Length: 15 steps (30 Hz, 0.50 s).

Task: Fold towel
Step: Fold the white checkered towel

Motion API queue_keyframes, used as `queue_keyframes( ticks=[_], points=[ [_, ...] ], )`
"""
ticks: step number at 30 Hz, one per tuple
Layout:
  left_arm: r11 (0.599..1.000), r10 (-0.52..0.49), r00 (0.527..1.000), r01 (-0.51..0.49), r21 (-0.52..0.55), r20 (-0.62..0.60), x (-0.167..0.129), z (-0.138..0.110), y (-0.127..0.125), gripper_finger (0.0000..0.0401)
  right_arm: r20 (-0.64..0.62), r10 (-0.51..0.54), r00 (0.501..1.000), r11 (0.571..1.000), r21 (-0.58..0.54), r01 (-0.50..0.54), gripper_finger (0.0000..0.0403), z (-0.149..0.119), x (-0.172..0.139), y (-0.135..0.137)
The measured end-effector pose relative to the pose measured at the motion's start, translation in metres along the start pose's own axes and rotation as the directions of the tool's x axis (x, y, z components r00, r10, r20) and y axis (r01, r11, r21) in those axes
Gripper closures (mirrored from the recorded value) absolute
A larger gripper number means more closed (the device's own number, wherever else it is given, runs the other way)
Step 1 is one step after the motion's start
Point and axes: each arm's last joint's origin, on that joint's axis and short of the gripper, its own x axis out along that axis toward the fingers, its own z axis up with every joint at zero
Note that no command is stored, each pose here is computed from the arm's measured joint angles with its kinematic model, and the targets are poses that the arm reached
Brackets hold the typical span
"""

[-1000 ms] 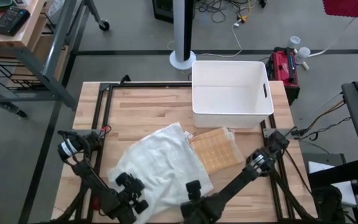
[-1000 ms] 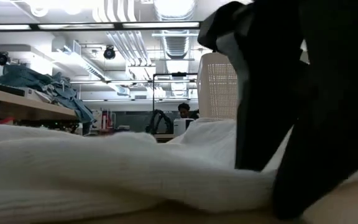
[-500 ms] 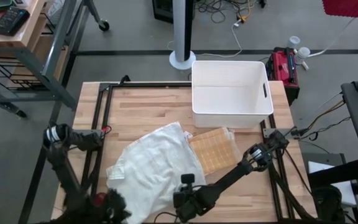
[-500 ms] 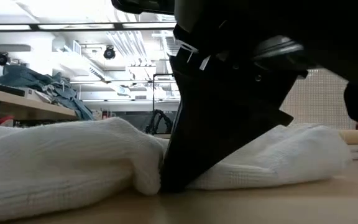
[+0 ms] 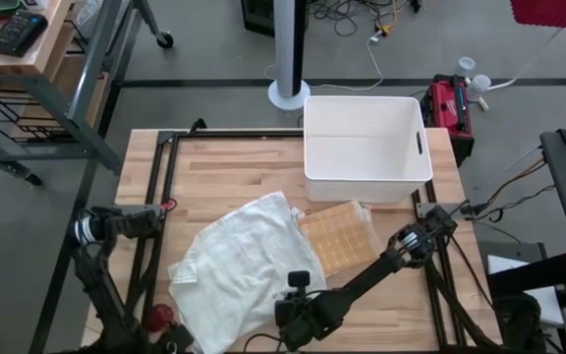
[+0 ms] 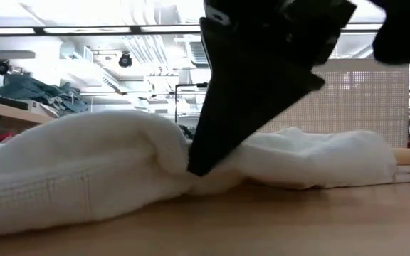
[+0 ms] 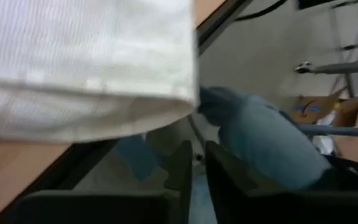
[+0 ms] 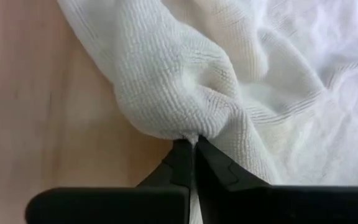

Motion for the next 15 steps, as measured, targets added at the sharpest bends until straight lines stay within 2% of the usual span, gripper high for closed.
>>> queue_keyframes(
  ticks=[4, 9, 15],
  points=[
    [0.999, 0.038, 0.999, -0.039, -0.021, -0.012, 0.010, 0.003, 0.001, 0.0328, 0.004, 0.001, 1.000, 1.000, -0.004, -0.001, 0.0402, -0.001, 0.001, 0.001],
    [0.999, 0.025, 0.999, -0.024, -0.036, 0.023, 0.019, 0.011, -0.003, 0.0285, -0.004, -0.002, 1.000, 1.000, -0.011, 0.002, 0.0402, -0.003, 0.002, 0.001],
    [1.000, 0.029, 0.999, -0.028, -0.010, 0.043, 0.024, 0.021, -0.007, 0.0261, -0.004, -0.003, 1.000, 1.000, -0.013, 0.002, 0.0403, -0.003, 0.002, 0.001]
  ],
)
